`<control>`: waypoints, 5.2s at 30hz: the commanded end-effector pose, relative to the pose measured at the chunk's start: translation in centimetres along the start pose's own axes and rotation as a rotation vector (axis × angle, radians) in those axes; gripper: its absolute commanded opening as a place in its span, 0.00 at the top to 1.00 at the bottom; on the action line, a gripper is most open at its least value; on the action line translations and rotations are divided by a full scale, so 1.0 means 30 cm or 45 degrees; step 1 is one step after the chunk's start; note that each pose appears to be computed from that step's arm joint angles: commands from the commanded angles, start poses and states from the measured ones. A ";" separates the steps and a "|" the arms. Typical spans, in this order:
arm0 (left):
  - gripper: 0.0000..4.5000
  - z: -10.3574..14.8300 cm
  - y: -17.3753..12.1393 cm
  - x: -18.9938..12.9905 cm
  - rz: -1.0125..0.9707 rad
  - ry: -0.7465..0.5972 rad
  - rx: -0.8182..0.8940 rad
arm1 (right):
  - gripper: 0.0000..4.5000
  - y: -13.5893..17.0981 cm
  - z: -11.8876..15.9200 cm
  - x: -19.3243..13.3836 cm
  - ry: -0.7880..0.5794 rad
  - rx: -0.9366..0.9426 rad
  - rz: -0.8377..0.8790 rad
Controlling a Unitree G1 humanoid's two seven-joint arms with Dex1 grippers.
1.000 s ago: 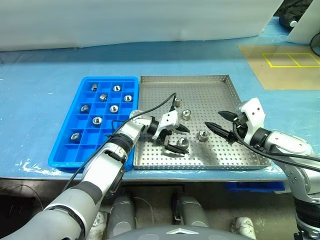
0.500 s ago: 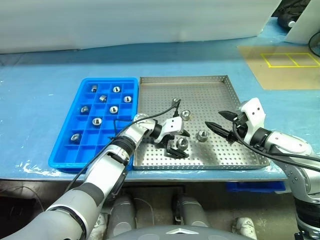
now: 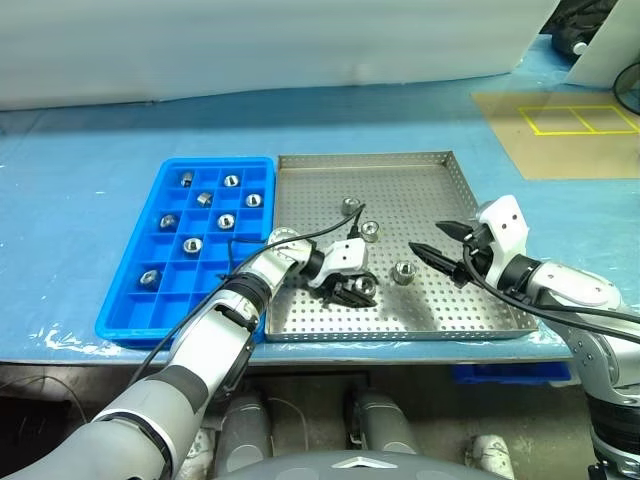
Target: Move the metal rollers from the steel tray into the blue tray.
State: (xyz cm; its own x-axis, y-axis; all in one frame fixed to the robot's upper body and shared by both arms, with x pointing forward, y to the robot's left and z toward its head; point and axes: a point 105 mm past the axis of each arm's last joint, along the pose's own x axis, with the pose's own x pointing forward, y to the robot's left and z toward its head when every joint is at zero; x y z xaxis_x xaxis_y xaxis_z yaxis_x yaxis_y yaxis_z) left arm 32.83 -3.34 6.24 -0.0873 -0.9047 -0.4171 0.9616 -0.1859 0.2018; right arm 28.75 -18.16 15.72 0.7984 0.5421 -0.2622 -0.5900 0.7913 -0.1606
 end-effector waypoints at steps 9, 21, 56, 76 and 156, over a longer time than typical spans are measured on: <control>0.61 0.189 0.091 -0.221 0.125 -0.378 -0.008 | 0.24 0.062 0.083 0.037 -0.085 -0.065 0.168; 0.61 0.184 0.092 -0.593 0.440 -0.196 0.118 | 0.24 0.231 0.210 0.254 -0.165 -0.276 0.720; 0.61 -0.121 -0.275 -0.846 0.683 0.297 -0.256 | 0.24 0.336 0.204 0.389 -0.193 -0.394 1.006; 0.01 -0.060 -0.150 -0.849 0.840 0.167 -0.149 | 0.24 0.294 0.201 0.383 -0.195 -0.370 0.925; 0.00 0.066 -0.086 -0.946 1.083 -0.056 -0.158 | 0.65 0.417 0.229 0.534 -0.283 -0.347 0.880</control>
State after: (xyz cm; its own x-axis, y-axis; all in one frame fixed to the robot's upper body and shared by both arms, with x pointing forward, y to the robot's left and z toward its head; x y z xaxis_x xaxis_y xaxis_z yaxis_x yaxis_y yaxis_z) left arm 32.60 21.24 17.15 0.6293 -0.7550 -0.1845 0.7707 0.5757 0.2729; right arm 35.00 1.72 15.01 0.2430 0.9445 -0.2210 -0.9573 0.1967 -0.2118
